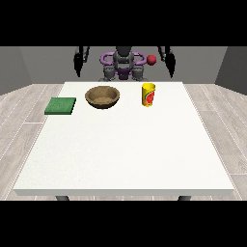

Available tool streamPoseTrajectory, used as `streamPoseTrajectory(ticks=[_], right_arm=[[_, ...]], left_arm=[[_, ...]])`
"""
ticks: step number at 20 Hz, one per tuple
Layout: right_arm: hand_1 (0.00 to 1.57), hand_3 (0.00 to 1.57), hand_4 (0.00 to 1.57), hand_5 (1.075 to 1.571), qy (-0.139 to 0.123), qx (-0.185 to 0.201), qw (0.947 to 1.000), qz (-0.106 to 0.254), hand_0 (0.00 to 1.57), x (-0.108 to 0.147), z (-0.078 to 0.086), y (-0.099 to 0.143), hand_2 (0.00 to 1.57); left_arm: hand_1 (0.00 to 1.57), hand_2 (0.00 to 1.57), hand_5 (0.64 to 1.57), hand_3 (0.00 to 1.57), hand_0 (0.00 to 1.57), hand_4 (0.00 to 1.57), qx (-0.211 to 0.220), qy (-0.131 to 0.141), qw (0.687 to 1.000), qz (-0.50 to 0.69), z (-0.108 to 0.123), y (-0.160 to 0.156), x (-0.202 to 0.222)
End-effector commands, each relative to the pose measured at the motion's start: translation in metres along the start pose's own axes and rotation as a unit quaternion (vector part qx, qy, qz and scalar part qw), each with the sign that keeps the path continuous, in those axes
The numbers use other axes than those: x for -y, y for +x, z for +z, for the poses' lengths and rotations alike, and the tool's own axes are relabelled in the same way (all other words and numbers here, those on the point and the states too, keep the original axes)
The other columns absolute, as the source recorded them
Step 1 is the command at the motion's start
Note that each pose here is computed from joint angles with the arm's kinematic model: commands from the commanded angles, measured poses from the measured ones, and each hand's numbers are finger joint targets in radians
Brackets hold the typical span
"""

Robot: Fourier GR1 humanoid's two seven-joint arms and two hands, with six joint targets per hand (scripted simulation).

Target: Pick the cup and pour the ball into the bowl, then pick the bowl and place it on the pad

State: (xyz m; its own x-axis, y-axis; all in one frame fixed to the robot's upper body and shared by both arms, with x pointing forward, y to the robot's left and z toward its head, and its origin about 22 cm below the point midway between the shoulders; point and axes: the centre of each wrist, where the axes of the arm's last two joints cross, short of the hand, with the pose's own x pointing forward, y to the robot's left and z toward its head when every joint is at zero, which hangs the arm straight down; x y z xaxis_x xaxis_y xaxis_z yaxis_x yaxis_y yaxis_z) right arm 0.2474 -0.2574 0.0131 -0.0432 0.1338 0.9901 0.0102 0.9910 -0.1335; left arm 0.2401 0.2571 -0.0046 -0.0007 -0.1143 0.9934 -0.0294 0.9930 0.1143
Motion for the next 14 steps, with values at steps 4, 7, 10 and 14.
streamPoseTrajectory(ticks=[4,7,10,14], right_arm=[[0.00,0.00,0.87,1.533,-0.001,0.006,0.9999,0.010,0.00,0.009,-0.002,0.024,0.00],[0.00,0.00,0.87,1.533,-0.019,-0.091,0.9924,-0.081,0.00,0.008,0.024,0.005,0.00],[0.00,0.00,0.86,1.530,-0.031,-0.147,0.9836,-0.099,0.00,0.010,0.030,0.015,0.00],[0.00,0.00,0.82,1.528,-0.023,-0.131,0.9863,-0.098,0.00,0.000,0.029,0.060,0.00]], left_arm=[[0.00,0.00,1.566,0.00,0.00,0.66,0.009,0.001,1.000,-0.013,-0.002,0.024,-0.012],[0.00,0.00,1.566,0.00,0.00,0.66,-0.055,-0.017,0.993,0.105,0.011,0.025,0.013],[0.00,0.00,1.564,0.00,0.00,0.63,-0.112,-0.021,0.986,0.122,0.022,0.036,0.023],[0.00,0.00,1.563,0.00,0.00,0.60,-0.100,0.001,0.987,0.122,0.019,0.070,0.030]])
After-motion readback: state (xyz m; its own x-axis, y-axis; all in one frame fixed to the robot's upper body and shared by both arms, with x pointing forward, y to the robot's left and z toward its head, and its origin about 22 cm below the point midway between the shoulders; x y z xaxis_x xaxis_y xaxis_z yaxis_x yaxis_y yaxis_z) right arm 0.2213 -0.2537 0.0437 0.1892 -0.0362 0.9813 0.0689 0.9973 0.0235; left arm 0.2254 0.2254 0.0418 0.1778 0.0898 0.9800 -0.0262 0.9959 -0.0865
